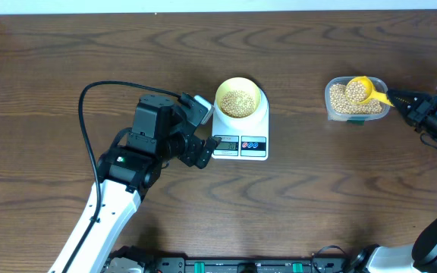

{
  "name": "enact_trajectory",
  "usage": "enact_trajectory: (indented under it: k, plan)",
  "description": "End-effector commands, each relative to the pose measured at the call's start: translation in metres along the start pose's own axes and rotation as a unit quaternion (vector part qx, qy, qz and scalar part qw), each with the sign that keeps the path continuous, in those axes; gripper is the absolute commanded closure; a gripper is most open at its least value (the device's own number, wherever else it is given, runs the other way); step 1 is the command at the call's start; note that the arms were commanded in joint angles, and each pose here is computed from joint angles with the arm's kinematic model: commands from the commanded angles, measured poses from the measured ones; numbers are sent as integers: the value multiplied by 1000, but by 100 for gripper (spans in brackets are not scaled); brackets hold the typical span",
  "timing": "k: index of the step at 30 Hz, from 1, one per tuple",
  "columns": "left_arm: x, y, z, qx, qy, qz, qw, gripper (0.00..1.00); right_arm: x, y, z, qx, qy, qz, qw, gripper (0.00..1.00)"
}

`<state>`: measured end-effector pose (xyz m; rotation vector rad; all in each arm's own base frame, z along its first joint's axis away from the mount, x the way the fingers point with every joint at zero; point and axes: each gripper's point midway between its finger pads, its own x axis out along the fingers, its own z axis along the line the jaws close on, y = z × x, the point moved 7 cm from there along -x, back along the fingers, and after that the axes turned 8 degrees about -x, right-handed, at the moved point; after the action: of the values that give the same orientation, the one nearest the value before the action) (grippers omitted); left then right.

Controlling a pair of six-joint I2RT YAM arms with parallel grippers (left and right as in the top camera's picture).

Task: Scoop item into bowl and weigh 50g on scale
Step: 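Lift the filled scoop and carry it left toward the yellow bowl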

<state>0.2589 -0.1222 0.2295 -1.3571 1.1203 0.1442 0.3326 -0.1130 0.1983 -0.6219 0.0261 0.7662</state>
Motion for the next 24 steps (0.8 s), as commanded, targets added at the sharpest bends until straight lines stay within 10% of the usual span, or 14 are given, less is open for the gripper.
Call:
enact_trajectory:
  k: [1, 24]
  plan:
    - [-3, -1, -1, -1, 4, -5, 1000, 9, 0, 3, 6, 13, -36, 11, 999, 99]
    - [-3, -1, -1, -1, 4, -5, 1000, 9, 71, 41, 49, -7, -90, 120, 989, 99]
